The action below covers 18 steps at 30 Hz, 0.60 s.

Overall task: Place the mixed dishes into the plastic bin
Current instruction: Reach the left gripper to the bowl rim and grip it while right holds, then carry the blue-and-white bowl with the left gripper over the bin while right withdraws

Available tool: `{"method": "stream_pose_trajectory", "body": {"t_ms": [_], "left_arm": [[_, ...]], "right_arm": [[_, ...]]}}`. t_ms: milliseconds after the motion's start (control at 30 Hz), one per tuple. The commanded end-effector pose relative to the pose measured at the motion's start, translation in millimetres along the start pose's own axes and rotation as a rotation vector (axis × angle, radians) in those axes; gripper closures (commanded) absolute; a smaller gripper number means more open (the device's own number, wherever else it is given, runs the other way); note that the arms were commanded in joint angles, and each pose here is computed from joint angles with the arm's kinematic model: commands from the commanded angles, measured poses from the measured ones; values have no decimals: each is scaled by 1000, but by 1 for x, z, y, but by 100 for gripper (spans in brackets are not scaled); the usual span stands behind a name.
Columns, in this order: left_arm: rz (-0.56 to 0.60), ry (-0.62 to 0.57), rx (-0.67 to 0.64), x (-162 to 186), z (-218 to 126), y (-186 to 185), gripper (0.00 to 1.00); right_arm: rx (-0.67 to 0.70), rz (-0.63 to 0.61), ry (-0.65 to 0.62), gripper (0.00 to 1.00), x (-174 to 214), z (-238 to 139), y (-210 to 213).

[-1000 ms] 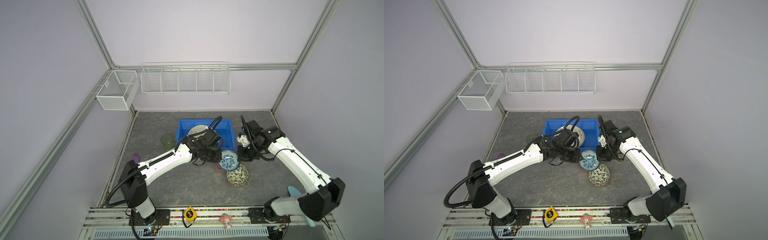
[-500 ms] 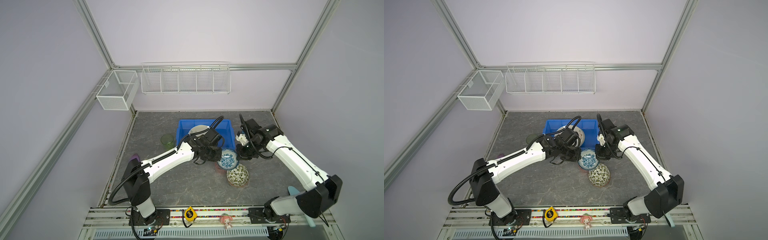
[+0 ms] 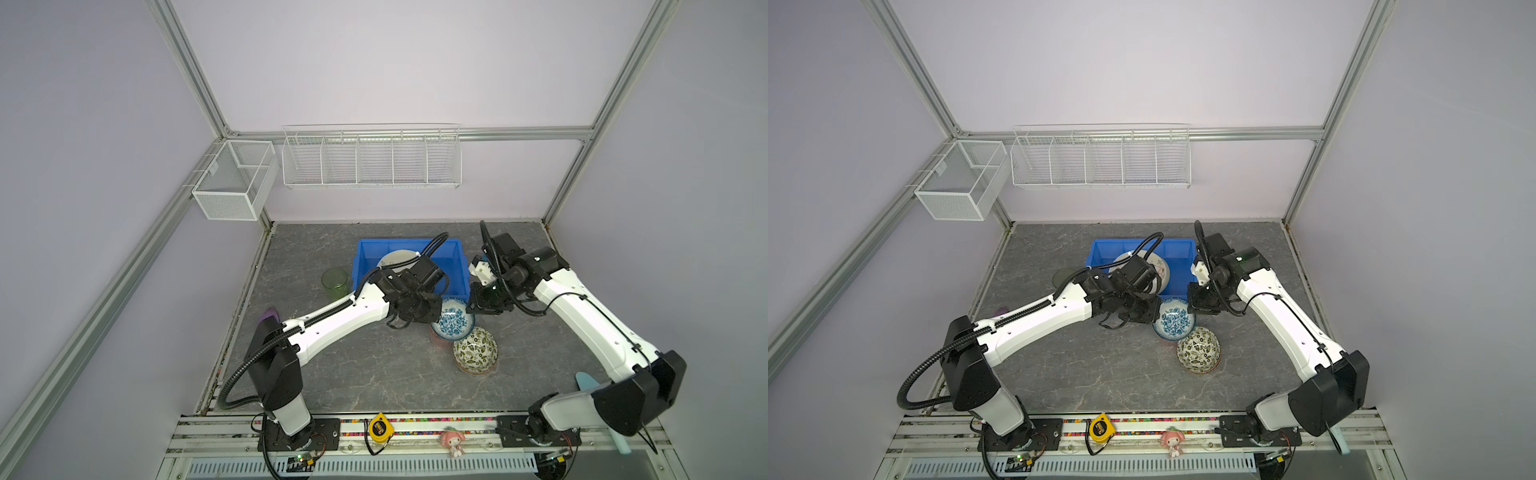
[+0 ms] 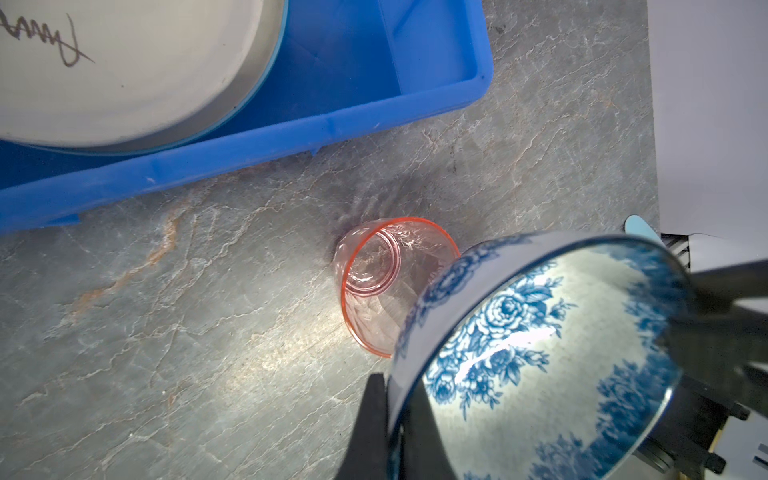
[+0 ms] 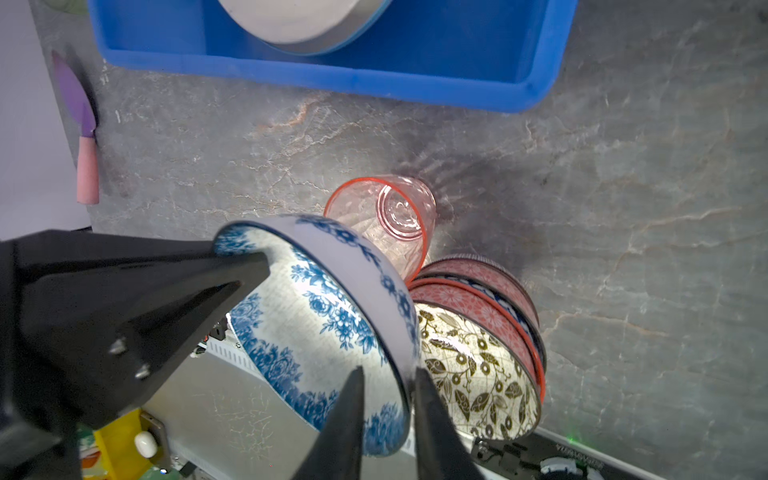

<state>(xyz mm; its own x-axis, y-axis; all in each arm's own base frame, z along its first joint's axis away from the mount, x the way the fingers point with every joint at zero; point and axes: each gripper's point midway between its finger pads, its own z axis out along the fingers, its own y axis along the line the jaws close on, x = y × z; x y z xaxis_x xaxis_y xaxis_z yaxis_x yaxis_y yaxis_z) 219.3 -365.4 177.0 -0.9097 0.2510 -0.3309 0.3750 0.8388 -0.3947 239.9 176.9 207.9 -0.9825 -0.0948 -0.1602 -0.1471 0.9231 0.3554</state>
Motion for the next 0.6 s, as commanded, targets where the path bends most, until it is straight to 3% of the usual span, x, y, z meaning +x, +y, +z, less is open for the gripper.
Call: {"method": "stream_pose_trajectory", "body": {"t_ms": [0,200,400,467,567], "left_arm": [[16,-35,26,-12,-13,-8,100],[-15,-13,-4,-19,-23,7,100],[-31,-65,-43,-41,-45,28,100],[-34,-84,-71,-52,-53,39,100],[-56,-110,-100,-73,-62,55,100]], "right_arm": [[-52,-20,-59,70,-12,-10,12],[-52,-9,-91,57,-16,-19,8],[-75,24,-124,50,-17,-30,-3],[-98,31,-141,43,-18,-35,-5],[-120,41,-163,26,-20,-40,-8]]}}
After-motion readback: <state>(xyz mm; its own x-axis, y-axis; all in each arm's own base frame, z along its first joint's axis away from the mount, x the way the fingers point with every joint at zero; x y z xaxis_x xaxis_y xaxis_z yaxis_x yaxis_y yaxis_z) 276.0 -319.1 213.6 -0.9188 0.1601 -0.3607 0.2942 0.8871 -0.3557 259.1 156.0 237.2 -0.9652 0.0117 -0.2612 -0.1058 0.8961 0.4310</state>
